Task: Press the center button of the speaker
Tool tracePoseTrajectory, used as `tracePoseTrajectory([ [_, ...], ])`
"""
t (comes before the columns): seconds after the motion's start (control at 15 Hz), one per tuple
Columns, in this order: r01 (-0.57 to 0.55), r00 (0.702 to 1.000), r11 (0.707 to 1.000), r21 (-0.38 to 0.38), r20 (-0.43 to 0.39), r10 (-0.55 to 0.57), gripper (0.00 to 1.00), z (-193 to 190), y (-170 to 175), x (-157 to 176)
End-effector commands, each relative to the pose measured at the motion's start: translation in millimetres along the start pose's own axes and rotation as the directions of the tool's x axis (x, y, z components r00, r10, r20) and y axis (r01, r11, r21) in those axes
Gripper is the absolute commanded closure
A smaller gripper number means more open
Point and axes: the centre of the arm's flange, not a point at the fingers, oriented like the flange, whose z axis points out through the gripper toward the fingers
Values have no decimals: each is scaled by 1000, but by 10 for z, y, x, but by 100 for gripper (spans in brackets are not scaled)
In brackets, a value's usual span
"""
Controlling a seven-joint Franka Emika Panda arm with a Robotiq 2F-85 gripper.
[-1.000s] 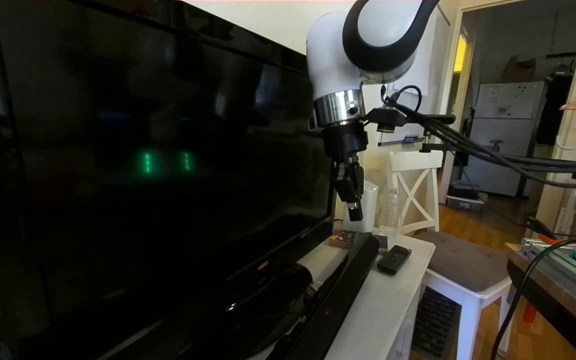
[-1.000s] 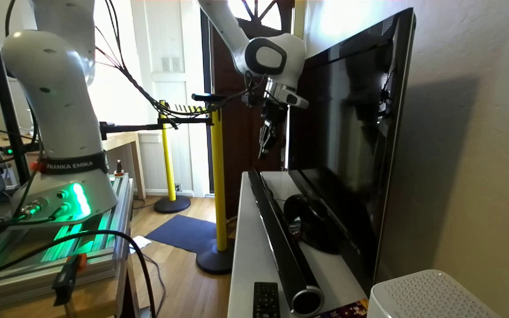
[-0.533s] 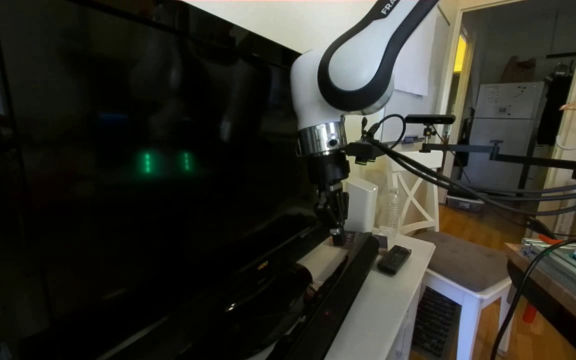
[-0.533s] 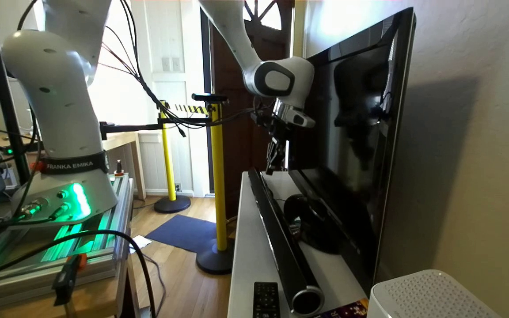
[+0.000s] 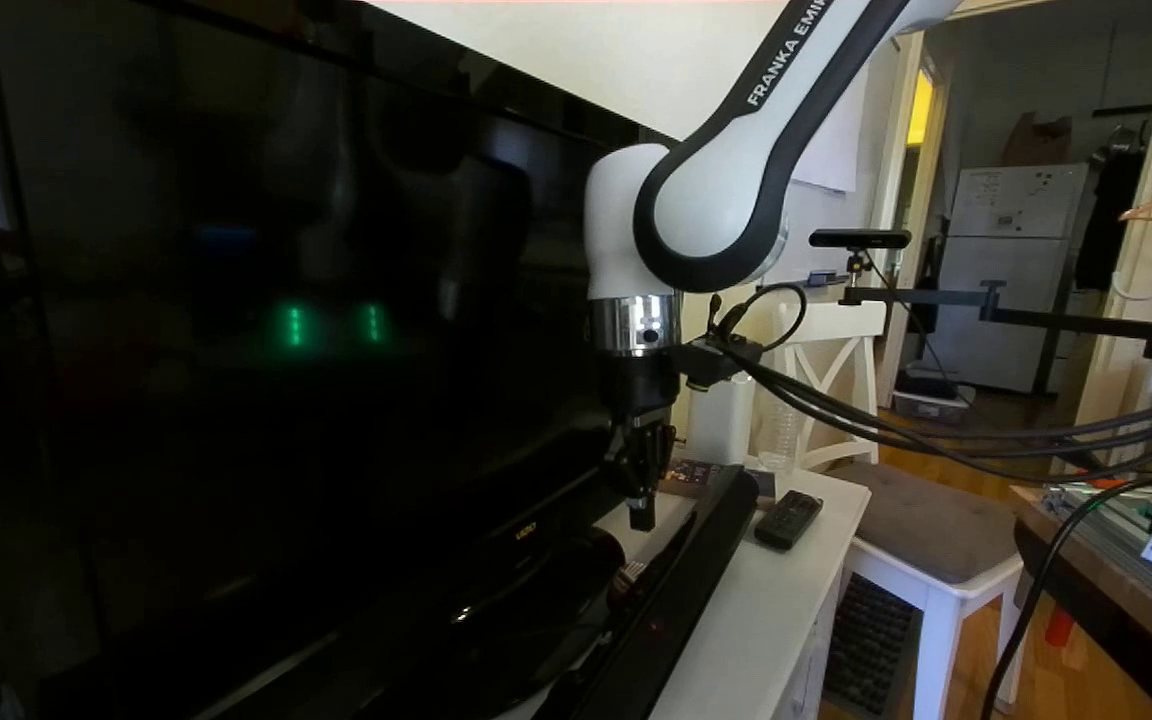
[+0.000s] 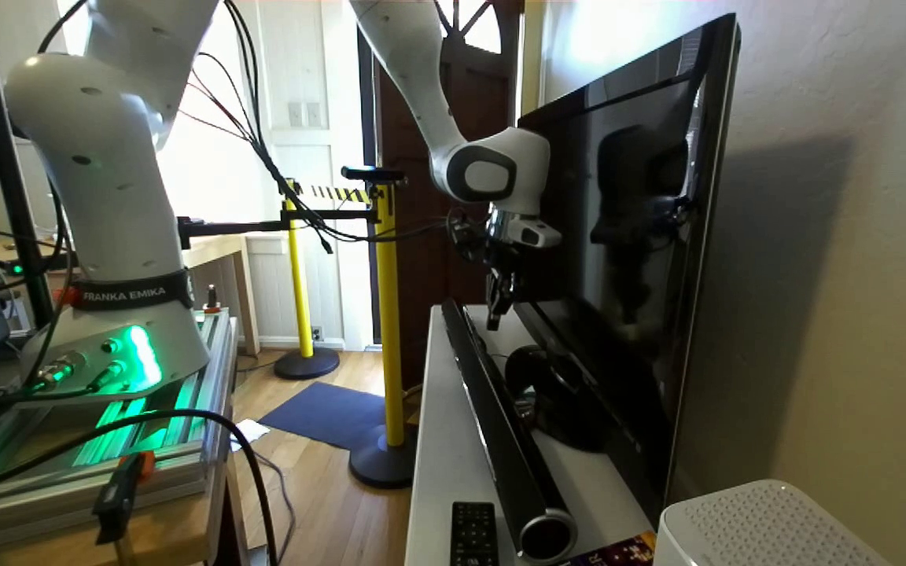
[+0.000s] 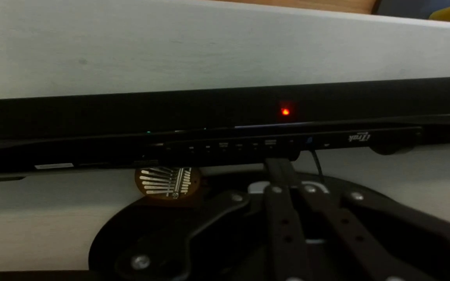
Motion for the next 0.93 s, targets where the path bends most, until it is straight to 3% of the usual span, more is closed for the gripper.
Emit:
tracePoseTrajectory([
  [0.0, -41, 999, 999, -5, -34, 41, 100, 99, -92, -54],
  [0.87, -13, 1000, 999, -44, -23, 12, 100, 360, -158, 43],
])
